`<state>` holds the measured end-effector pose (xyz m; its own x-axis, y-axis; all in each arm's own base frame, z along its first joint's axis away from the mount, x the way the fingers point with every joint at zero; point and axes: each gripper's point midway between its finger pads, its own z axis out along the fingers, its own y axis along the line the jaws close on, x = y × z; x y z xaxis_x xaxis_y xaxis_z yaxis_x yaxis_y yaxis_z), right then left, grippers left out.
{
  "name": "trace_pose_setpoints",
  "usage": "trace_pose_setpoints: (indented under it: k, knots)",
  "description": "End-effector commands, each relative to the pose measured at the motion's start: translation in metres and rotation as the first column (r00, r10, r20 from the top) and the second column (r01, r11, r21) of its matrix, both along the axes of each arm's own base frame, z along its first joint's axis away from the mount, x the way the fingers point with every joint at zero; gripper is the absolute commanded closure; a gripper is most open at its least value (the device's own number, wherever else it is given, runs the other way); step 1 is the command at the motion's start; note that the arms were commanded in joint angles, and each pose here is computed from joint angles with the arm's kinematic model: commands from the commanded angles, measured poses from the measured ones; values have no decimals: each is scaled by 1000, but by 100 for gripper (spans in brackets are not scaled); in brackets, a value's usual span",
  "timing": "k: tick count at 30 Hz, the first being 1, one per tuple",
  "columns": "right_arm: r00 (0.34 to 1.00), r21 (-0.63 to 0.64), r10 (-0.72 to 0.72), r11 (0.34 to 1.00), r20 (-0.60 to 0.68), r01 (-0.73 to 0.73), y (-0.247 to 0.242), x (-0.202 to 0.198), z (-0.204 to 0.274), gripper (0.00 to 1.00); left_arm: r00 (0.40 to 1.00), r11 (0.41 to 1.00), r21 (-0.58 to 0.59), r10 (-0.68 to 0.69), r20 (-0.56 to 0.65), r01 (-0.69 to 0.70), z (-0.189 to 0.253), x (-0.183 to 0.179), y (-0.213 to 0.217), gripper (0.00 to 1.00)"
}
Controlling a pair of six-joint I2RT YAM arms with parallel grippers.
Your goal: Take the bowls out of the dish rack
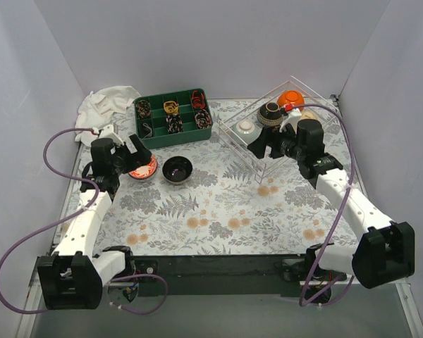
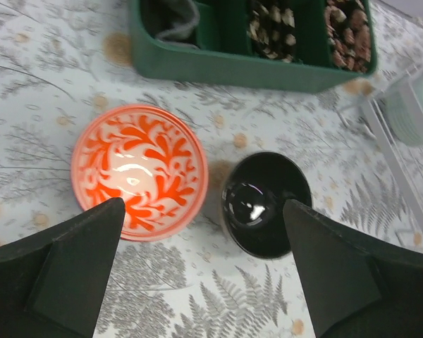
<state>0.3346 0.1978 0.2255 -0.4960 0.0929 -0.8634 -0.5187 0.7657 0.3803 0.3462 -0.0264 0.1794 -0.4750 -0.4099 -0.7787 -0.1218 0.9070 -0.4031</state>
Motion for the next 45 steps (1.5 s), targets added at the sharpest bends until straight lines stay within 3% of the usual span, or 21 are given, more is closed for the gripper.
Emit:
trace_pose_setpoints:
  k: [1,4,9,19,32,45]
  knots:
    - [991,19,-133,991,-31,133,-31,31,11,8,978,983,41,-181,101,177,18,-17,-44,2]
    - [980,63,-180,981,-83,186,-42,51,12,2,959,969,92,-242,148,230,23,-28,-60,2]
    - [957,105,-224,964,-183,246,-46,90,-1,1,946,965,128,-251,204,228,34,-34,-62,2]
    - [938,194,-157,955,-309,224,-31,164,-51,2,957,972,139,-217,193,192,29,-32,-56,2]
    - [915,280,-103,934,-389,224,-16,186,-93,4,953,968,126,-240,184,219,27,-32,-62,2]
    - [853,310,-147,889,-501,336,-17,183,-128,4,950,963,110,-262,172,245,23,-32,-68,2]
